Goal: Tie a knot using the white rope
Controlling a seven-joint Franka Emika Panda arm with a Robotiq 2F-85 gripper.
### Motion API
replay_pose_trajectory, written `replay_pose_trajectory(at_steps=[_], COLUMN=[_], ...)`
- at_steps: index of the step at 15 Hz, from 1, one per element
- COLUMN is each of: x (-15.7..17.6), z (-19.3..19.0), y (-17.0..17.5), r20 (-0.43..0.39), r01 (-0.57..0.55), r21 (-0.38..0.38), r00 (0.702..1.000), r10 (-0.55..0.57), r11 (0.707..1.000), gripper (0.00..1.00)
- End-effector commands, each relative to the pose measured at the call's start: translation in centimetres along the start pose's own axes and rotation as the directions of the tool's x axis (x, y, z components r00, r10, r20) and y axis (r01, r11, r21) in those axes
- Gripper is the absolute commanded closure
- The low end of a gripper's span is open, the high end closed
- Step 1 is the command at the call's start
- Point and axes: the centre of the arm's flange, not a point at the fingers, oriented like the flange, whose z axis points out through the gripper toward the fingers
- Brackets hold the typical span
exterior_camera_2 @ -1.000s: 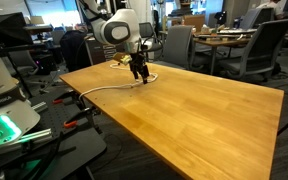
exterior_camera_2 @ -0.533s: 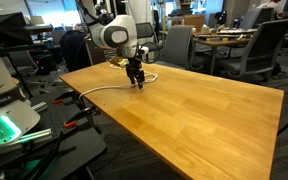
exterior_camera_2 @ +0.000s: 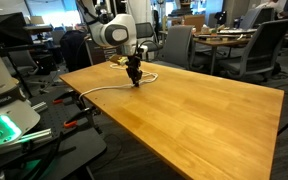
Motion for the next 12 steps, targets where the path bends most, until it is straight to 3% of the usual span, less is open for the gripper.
replay_pose_trajectory(at_steps=[1, 4, 7, 9, 12], x=[1.3, 2.1, 1.8, 1.6, 1.9], z=[-0.3, -2.0, -9.0, -12.7, -19.1], y=[0.2, 0.7, 2.0, 3.1, 6.1], r20=[0.020, -0.027, -0.172, -0.259, -0.382], r01=[-0.032, -0.053, -0.093, -0.109, -0.164], r21=[0.007, 0.051, 0.158, 0.204, 0.259], r00=[0.999, 0.998, 0.978, 0.952, 0.888], r10=[0.032, 0.054, 0.120, 0.161, 0.257], r11=[0.999, 0.997, 0.983, 0.973, 0.952], gripper=[1.00, 0.96, 0.96, 0.94, 0.92])
